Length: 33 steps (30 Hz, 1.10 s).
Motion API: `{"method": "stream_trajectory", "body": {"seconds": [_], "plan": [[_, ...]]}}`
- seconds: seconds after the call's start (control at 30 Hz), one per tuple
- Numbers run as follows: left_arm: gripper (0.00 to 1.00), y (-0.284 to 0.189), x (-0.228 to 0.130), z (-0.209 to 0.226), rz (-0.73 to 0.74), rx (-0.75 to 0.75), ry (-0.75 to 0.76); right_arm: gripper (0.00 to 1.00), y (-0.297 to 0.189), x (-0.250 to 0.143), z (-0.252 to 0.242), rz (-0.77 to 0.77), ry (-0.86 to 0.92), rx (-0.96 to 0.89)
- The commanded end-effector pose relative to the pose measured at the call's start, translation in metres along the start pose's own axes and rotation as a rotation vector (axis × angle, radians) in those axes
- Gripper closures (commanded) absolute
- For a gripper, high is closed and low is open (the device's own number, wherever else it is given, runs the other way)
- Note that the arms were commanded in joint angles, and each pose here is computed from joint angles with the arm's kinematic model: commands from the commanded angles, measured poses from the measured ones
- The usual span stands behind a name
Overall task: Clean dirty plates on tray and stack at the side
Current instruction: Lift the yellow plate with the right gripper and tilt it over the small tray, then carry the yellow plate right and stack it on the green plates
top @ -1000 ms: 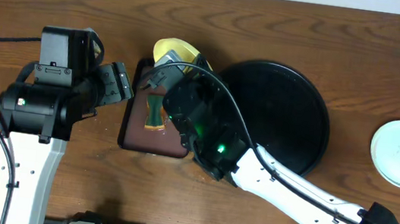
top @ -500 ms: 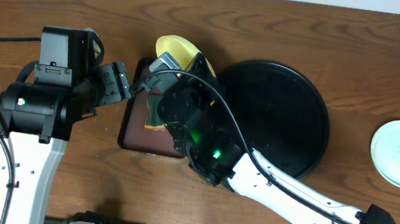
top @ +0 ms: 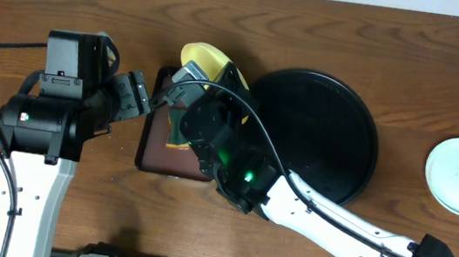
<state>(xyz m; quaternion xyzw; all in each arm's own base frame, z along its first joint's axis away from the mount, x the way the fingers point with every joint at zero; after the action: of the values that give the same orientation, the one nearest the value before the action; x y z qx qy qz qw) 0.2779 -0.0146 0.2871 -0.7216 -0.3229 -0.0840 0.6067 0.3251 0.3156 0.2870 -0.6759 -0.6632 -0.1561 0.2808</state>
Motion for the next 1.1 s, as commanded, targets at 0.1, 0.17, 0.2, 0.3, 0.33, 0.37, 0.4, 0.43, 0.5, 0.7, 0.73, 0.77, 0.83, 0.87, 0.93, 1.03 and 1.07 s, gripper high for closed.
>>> {"method": "stream_trajectory", "body": {"seconds": [0.1, 0.17, 0.2, 0.3, 0.33, 0.37, 0.4, 0.43, 0.5, 0.7, 0.73, 0.77, 0.83, 0.87, 0.93, 1.03, 1.07], "plan": [[0.17, -0.002, 0.003, 0.002, -0.015, 0.010, -0.001, 0.99, 0.003, -0.005, -0.006, 0.017, 0.044, 0.017], [0.17, -0.002, 0.003, 0.002, -0.015, 0.010, -0.001, 0.99, 0.009, -0.009, -0.003, 0.018, 0.137, 0.055], [0.17, -0.002, 0.003, 0.002, -0.015, 0.010, -0.001, 0.99, 0.006, -0.007, 0.010, -0.004, 0.073, 0.125], [0.17, -0.002, 0.003, 0.002, -0.015, 0.010, -0.001, 0.99, 0.011, -0.017, -0.008, 0.057, 0.140, 0.016], [0.17, -0.002, 0.003, 0.002, -0.015, 0.010, -0.001, 0.99, 0.012, -0.018, -0.006, 0.052, 0.188, 0.043], [0.17, -0.002, 0.003, 0.002, -0.015, 0.010, -0.001, 0.99, 0.012, -0.017, 0.001, 0.042, 0.180, 0.089], [0.17, -0.002, 0.003, 0.002, -0.015, 0.010, -0.001, 0.99, 0.011, -0.018, 0.008, 0.038, 0.169, 0.133], [0.17, -0.002, 0.003, 0.002, -0.015, 0.010, -0.001, 0.99, 0.011, -0.020, 0.009, 0.050, 0.191, 0.134], [0.17, -0.002, 0.003, 0.002, -0.015, 0.010, -0.001, 0.99, 0.013, -0.029, 0.008, 0.088, 0.259, 0.130], [0.17, -0.002, 0.003, 0.002, -0.015, 0.010, -0.001, 0.99, 0.022, -0.067, 0.004, 0.231, 0.505, 0.227], [0.18, -0.002, 0.003, 0.002, -0.015, 0.010, -0.001, 0.99, 0.025, -0.075, 0.001, 0.261, 0.572, 0.274], [0.17, -0.002, 0.003, 0.002, -0.015, 0.010, -0.001, 0.99, 0.027, -0.082, -0.002, 0.289, 0.636, 0.319], [0.17, -0.002, 0.003, 0.002, -0.015, 0.010, -0.001, 0.99, 0.033, -0.101, -0.016, 0.353, 0.794, 0.421], [0.17, -0.002, 0.003, 0.002, -0.015, 0.010, -0.001, 0.99, 0.034, -0.108, -0.022, 0.374, 0.852, 0.458], [0.17, -0.002, 0.003, 0.002, -0.015, 0.010, -0.001, 0.99, 0.038, -0.132, -0.046, 0.430, 0.997, 0.523], [0.17, -0.002, 0.003, 0.002, -0.015, 0.010, -0.001, 0.99, 0.041, -0.181, -0.086, 0.524, 1.193, 0.535], [0.17, -0.002, 0.003, 0.002, -0.015, 0.010, -0.001, 0.99, 0.042, -0.201, -0.099, 0.557, 1.242, 0.513]]}}
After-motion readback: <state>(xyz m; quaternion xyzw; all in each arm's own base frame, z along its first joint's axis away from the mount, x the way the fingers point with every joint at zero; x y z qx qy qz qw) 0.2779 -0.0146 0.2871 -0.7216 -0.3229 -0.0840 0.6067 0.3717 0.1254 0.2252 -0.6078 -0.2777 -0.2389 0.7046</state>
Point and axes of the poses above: each gripper's point midway between its finger pads, its own y axis out along the fingers, its own z axis along the line the jaws close on, x = y × z, the point moved 3 cm from there along -y, back along the fingers, and after that the axes turned 1 degree about -y, right-handed, at the moved point
